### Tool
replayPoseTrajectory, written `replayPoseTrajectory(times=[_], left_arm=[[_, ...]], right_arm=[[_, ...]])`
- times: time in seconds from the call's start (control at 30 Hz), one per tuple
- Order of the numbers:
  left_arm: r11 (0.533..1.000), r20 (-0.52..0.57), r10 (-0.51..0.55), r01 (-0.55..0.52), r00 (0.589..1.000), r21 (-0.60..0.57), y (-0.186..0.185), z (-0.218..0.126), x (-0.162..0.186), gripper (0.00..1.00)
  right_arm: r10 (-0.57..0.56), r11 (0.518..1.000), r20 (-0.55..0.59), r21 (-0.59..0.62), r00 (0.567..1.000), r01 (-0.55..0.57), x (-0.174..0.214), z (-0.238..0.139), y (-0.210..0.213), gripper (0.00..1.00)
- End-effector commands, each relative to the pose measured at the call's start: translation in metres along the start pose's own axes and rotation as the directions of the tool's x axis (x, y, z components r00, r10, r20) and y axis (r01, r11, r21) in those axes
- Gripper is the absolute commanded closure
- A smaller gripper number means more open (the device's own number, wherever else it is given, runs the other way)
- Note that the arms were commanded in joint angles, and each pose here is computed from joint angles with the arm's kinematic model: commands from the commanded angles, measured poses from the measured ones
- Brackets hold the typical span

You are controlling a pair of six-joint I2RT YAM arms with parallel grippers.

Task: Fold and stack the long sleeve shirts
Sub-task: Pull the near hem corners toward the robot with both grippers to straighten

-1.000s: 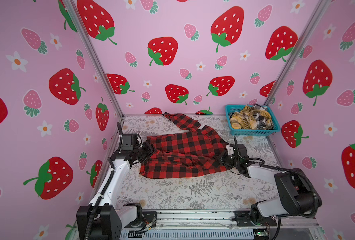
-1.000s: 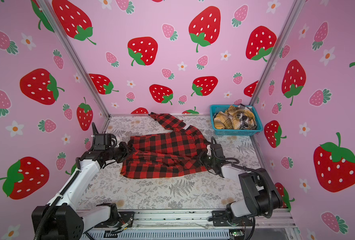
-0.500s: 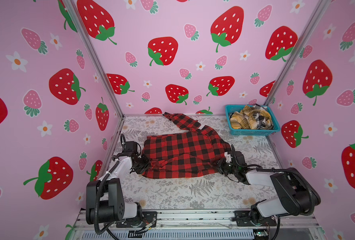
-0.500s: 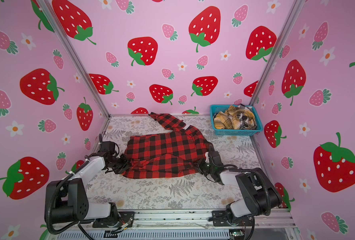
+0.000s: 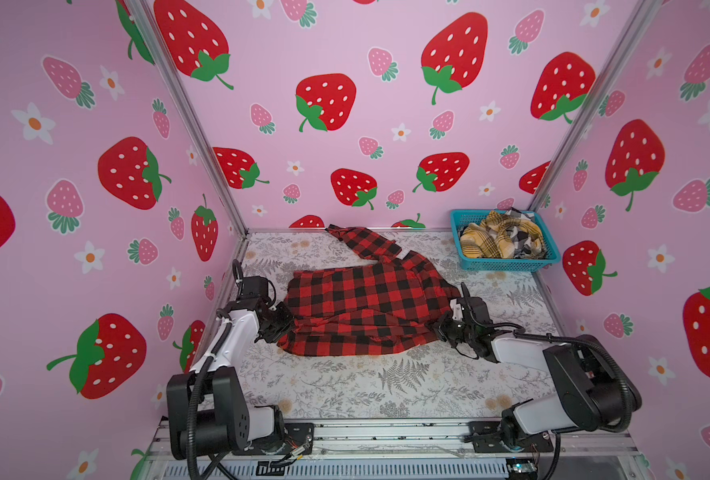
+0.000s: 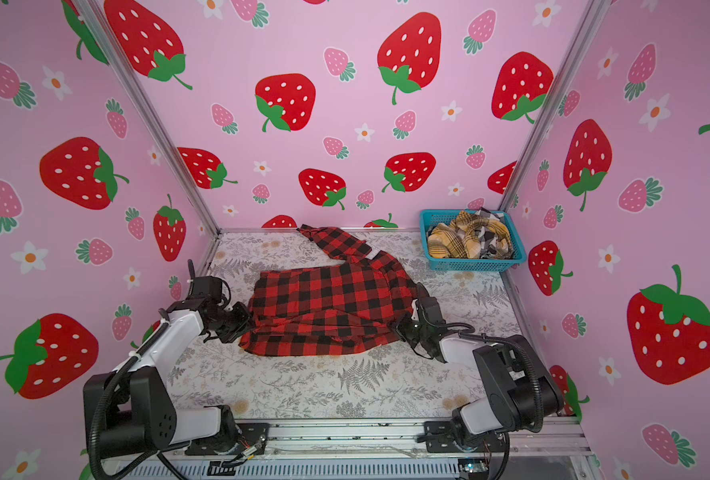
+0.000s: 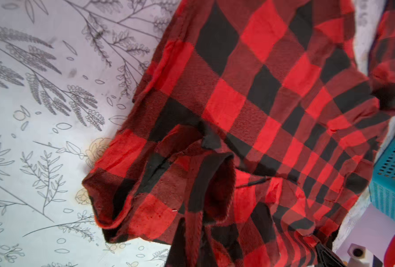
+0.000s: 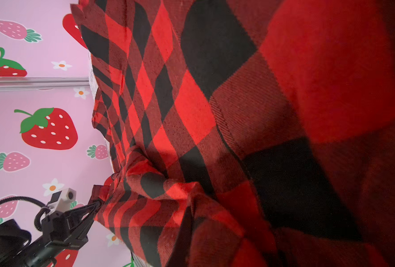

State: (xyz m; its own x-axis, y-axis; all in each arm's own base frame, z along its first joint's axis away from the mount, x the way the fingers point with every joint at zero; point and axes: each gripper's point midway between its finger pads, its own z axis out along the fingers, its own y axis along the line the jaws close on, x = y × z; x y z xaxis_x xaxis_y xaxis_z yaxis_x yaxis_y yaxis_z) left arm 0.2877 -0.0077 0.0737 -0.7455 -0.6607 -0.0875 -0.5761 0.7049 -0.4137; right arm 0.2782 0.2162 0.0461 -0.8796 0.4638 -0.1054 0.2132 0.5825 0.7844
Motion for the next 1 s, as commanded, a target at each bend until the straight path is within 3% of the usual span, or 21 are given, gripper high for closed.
replayPoseTrajectory(times=[0.0,0.03,0.1,0.17,0.23,0.37,0.43,0.57,0.7,0.77,0.97], left_arm=[[0.998,-0.029,-0.023,0.021,0.999,-0.066,0.018,0.017,0.0,1.0],[0.997,-0.04,-0.035,0.032,0.999,-0.073,0.021,0.02,0.001,1.0],[0.991,-0.053,-0.062,0.055,0.997,-0.121,0.03,0.025,0.002,0.98],[0.985,-0.066,-0.088,0.077,0.994,-0.154,0.036,0.028,0.003,0.69],[0.984,-0.071,-0.096,0.084,0.993,-0.155,0.036,0.028,0.004,0.54],[0.987,-0.024,-0.085,0.081,0.996,-0.141,0.026,0.001,-0.001,0.52],[0.987,0.043,-0.066,0.072,0.997,-0.145,0.02,-0.024,-0.008,0.5],[0.991,0.1,-0.046,0.057,0.994,-0.118,0.005,-0.05,-0.012,0.54],[0.994,0.031,-0.061,0.064,0.998,-0.084,-0.009,-0.033,-0.003,0.7],[0.995,0.009,-0.087,0.087,0.996,-0.054,-0.015,-0.018,0.0,0.72],[0.984,-0.095,-0.178,0.175,0.979,-0.039,-0.014,0.028,0.01,0.85]], right_arm=[[0.003,0.999,0.003,0.04,1.0,-0.003,0.006,0.0,-0.012,0.97],[0.009,0.999,-0.003,0.045,1.0,-0.009,0.009,0.001,-0.015,0.94],[0.014,0.999,-0.011,0.033,1.0,-0.013,0.013,0.001,-0.016,0.73],[0.009,1.0,-0.018,0.027,1.0,-0.009,0.015,-0.002,-0.015,0.55],[-0.004,1.0,-0.012,0.025,1.0,0.004,0.015,-0.008,-0.011,0.44],[-0.069,0.995,-0.018,0.074,0.997,0.07,0.017,-0.027,-0.007,0.32],[-0.125,0.984,-0.021,0.122,0.992,0.127,0.017,-0.04,-0.005,0.31],[-0.258,0.945,0.016,0.214,0.966,0.248,0.0,-0.068,0.013,0.44],[-0.351,0.912,0.009,0.232,0.936,0.339,-0.02,-0.064,0.038,0.57],[-0.379,0.896,-0.034,0.236,0.925,0.376,-0.027,-0.046,0.044,0.63],[-0.418,0.844,-0.135,0.308,0.898,0.439,-0.031,-0.006,0.023,0.77]])
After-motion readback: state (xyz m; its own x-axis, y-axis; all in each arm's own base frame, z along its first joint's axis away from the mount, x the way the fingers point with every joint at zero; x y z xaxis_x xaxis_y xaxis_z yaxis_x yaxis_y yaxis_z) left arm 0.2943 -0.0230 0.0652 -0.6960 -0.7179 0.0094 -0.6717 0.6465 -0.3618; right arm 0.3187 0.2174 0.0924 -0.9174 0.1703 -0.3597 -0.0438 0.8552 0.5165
